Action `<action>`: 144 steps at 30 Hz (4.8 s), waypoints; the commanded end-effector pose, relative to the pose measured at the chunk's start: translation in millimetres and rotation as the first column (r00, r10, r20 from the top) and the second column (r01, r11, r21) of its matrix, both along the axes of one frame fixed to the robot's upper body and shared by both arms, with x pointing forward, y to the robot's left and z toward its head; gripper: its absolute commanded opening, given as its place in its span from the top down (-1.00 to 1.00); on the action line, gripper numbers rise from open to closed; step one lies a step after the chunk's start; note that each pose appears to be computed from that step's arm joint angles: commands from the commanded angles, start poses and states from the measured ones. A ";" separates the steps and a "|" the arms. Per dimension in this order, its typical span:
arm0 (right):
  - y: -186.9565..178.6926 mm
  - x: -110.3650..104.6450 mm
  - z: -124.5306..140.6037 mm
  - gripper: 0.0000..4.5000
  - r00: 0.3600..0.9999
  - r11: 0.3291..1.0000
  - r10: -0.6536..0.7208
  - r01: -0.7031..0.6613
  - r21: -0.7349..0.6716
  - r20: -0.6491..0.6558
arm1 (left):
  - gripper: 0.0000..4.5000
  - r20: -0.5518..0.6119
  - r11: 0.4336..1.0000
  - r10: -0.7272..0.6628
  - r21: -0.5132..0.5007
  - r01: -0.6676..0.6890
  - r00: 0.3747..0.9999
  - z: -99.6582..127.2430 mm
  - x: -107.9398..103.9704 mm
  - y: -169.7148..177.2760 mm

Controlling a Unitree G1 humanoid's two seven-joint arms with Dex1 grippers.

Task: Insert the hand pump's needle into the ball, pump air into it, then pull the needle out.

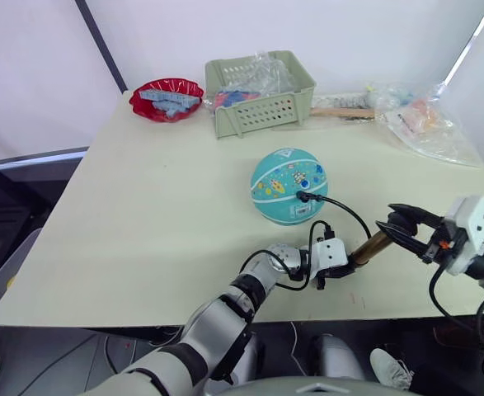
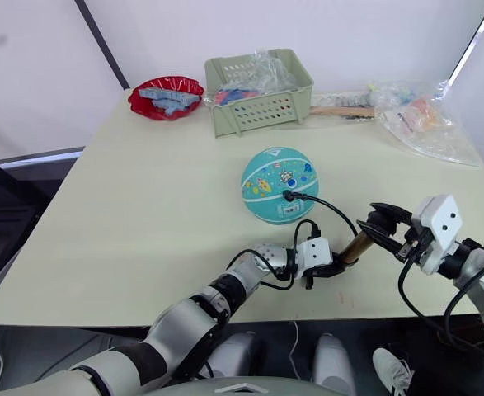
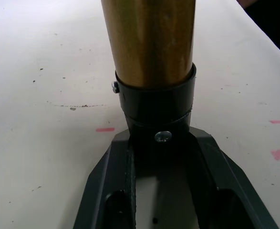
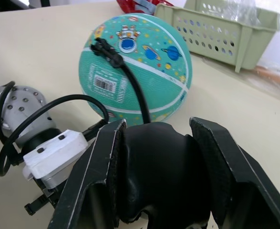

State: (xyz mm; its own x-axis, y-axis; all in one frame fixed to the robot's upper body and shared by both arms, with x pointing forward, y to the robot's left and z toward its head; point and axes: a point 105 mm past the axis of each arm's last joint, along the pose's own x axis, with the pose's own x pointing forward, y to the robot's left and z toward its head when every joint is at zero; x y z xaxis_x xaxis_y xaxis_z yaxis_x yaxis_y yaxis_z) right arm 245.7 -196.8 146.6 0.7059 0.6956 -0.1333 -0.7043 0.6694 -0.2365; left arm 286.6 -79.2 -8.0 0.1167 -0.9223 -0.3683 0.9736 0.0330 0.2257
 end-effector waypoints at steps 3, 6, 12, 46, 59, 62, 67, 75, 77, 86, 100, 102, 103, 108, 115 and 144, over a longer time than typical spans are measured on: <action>-5.6 -1.3 0.6 0.28 0.998 1.000 -0.011 0.011 0.005 -0.056 | 0.58 -0.108 0.992 -0.019 0.118 0.032 0.994 -35.9 -24.9 1.6; -8.7 -1.8 29.0 0.28 1.000 1.000 0.004 -0.003 0.021 -0.014 | 0.58 -0.109 0.993 -0.018 0.118 0.031 0.994 -36.1 -25.0 1.7; -19.9 -7.9 83.2 0.28 0.998 1.000 0.031 -0.031 0.000 0.047 | 0.58 -0.110 0.993 -0.022 0.116 0.034 0.994 -36.2 -26.3 0.6; 4.0 -6.3 74.6 0.28 0.995 0.992 0.090 -0.087 0.093 -0.036 | 0.58 -0.111 0.992 -0.023 0.123 0.037 0.994 -37.8 -26.7 2.6; 11.7 -3.6 -17.0 0.28 0.990 1.000 0.008 -0.004 0.029 -0.143 | 0.58 -0.114 0.993 -0.020 0.111 0.033 0.993 -35.5 -26.3 0.0; 14.1 -3.6 -19.5 0.28 0.991 1.000 0.011 -0.008 0.022 -0.135 | 0.58 -0.114 0.993 -0.021 0.111 0.033 0.993 -35.3 -26.1 -0.1; 12.0 -1.6 -1.6 0.28 0.995 0.999 0.025 -0.022 0.029 -0.095 | 0.58 -0.117 0.994 -0.017 0.108 0.030 0.993 -34.8 -25.7 -0.5; -7.9 -3.5 69.5 0.28 0.999 0.996 0.038 -0.039 0.080 0.014 | 0.58 -0.118 0.993 -0.018 0.113 0.031 0.993 -36.3 -26.2 1.1; -11.6 -6.2 84.2 0.28 0.999 0.995 0.044 -0.046 0.085 0.028 | 0.58 -0.119 0.993 -0.018 0.112 0.032 0.993 -36.6 -26.7 1.2; -20.0 -15.0 152.3 0.28 0.990 0.986 0.057 -0.076 0.149 0.128 | 0.58 -0.120 0.993 -0.023 0.115 0.037 0.992 -38.3 -28.5 2.2; -16.6 -17.3 166.3 0.28 0.989 0.990 0.062 -0.077 0.118 0.131 | 0.58 -0.122 0.992 -0.023 0.120 0.038 0.992 -39.6 -28.8 4.0; -15.6 -15.9 151.5 0.28 0.994 0.994 0.061 -0.069 0.090 0.088 | 0.58 -0.123 0.992 -0.022 0.119 0.037 0.992 -39.4 -28.7 3.7; -14.8 -15.5 143.0 0.28 0.996 0.994 0.061 -0.067 0.088 0.064 | 0.58 -0.124 0.992 -0.022 0.118 0.037 0.992 -39.3 -28.7 3.8; -10.3 -13.1 101.9 0.28 0.998 0.996 0.055 -0.053 0.066 -0.027 | 0.58 -0.123 0.993 -0.024 0.115 0.039 0.992 -38.7 -28.8 3.2; -3.7 -8.9 49.4 0.28 0.993 0.999 0.035 -0.032 0.028 -0.110 | 0.58 -0.114 0.994 -0.035 0.096 0.046 0.993 -33.0 -27.6 -1.2; 5.6 -0.7 -7.1 0.28 0.994 0.999 -0.038 0.037 -0.013 -0.104 | 0.58 -0.096 0.998 -0.056 0.021 0.058 0.994 -12.0 -20.2 -10.8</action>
